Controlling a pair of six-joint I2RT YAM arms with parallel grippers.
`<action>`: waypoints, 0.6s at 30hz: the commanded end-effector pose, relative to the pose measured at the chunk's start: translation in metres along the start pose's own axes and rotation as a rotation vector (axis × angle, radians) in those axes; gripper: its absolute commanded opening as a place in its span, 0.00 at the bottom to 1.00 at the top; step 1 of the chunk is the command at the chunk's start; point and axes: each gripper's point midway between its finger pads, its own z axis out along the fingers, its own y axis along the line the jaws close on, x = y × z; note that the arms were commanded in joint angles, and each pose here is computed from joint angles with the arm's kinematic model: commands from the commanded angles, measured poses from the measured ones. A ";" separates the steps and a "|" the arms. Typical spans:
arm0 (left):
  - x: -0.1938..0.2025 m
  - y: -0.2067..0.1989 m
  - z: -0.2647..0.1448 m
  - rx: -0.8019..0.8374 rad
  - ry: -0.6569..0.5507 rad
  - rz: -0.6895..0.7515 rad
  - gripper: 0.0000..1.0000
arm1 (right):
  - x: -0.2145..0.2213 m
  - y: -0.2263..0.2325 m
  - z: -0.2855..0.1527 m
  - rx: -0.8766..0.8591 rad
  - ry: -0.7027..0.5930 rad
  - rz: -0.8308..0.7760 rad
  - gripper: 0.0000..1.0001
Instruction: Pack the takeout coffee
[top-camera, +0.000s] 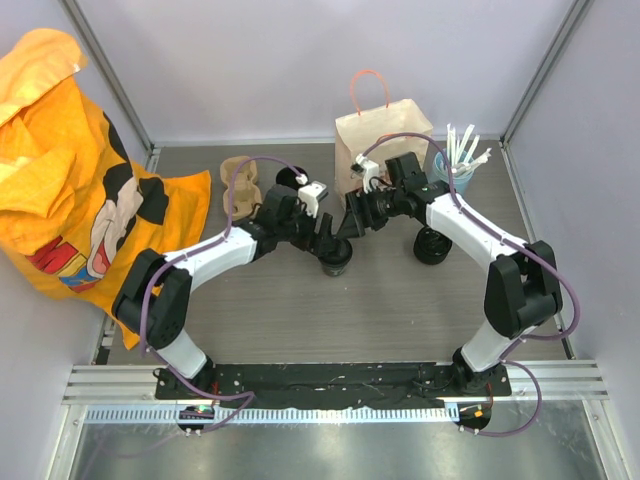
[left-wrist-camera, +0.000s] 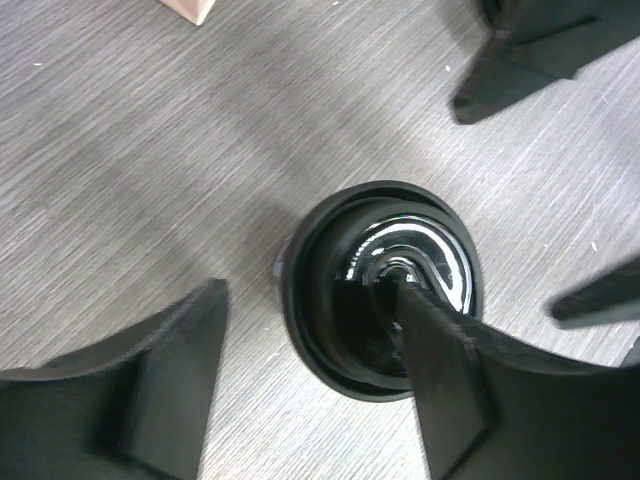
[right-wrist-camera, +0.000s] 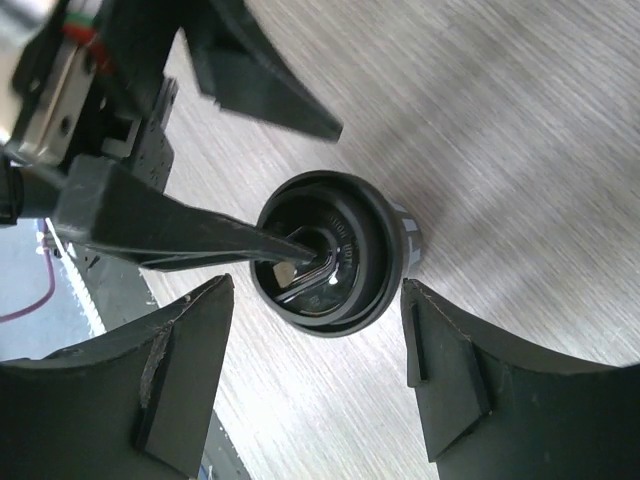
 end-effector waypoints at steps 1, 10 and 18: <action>0.076 0.044 -0.006 -0.172 0.251 0.000 0.75 | -0.020 0.023 -0.022 -0.045 -0.055 -0.087 0.74; 0.054 0.031 -0.010 -0.099 0.200 0.000 0.95 | -0.012 0.029 -0.032 -0.047 -0.046 -0.162 0.78; 0.028 0.016 -0.018 -0.032 0.133 0.016 1.00 | -0.008 0.030 -0.036 -0.049 -0.045 -0.199 0.82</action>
